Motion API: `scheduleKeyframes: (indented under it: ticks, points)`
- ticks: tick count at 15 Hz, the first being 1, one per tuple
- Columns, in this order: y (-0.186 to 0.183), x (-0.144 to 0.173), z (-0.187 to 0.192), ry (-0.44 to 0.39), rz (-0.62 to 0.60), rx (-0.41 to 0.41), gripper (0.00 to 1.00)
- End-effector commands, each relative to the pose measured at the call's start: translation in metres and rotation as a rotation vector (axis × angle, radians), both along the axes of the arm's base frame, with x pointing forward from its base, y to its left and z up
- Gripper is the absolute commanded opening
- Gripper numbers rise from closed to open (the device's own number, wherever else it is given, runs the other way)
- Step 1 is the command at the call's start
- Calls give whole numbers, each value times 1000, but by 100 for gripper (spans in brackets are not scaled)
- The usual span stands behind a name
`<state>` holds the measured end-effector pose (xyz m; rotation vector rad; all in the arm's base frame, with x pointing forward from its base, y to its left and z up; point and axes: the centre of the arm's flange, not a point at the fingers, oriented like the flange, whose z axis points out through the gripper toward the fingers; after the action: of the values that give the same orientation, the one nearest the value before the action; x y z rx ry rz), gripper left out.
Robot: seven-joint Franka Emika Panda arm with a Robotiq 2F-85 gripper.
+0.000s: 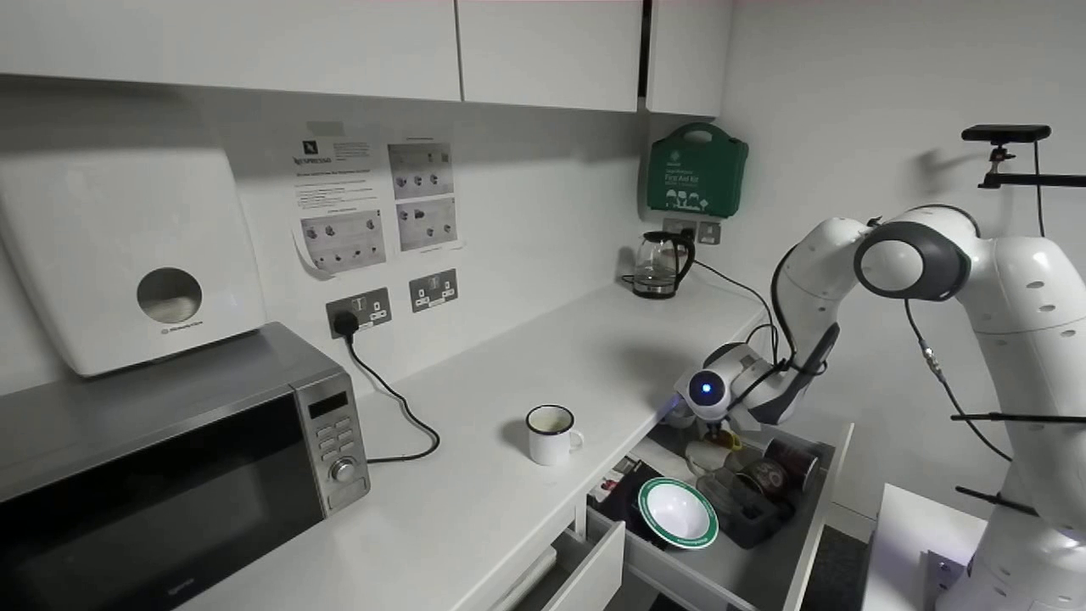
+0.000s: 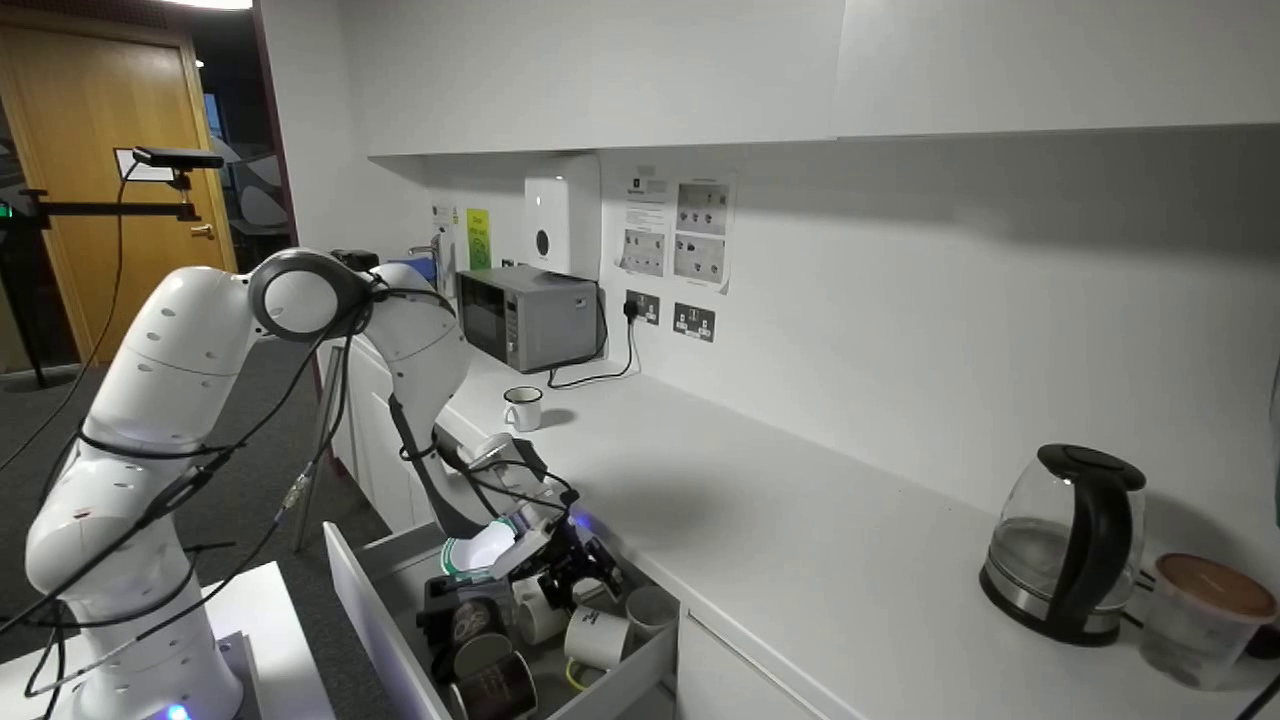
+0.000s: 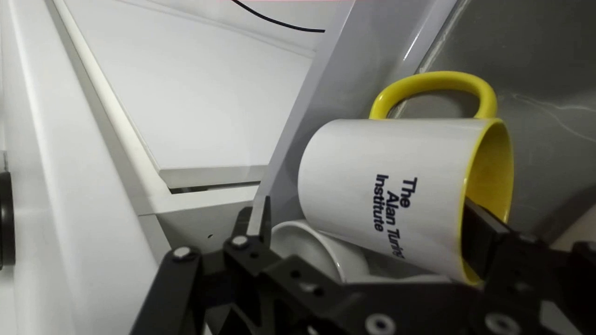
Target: Open the drawer on the right, take three mugs out of the drawer and place them on the countertop
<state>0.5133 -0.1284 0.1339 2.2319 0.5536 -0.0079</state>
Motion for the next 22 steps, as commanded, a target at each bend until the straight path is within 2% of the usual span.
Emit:
scheduleKeyframes:
  ticks: [1,2,4,10,13,22]
  points:
    - [-10,5,-5,-13,-2,-33,100]
    - [-10,5,-5,-11,-5,-32,78]
    - [-11,5,-8,-5,-10,-31,68]
    - [-11,4,-9,6,-16,-34,19]
    - [-17,8,-3,4,-32,-62,1]
    - [-29,2,15,-5,-77,-72,3]
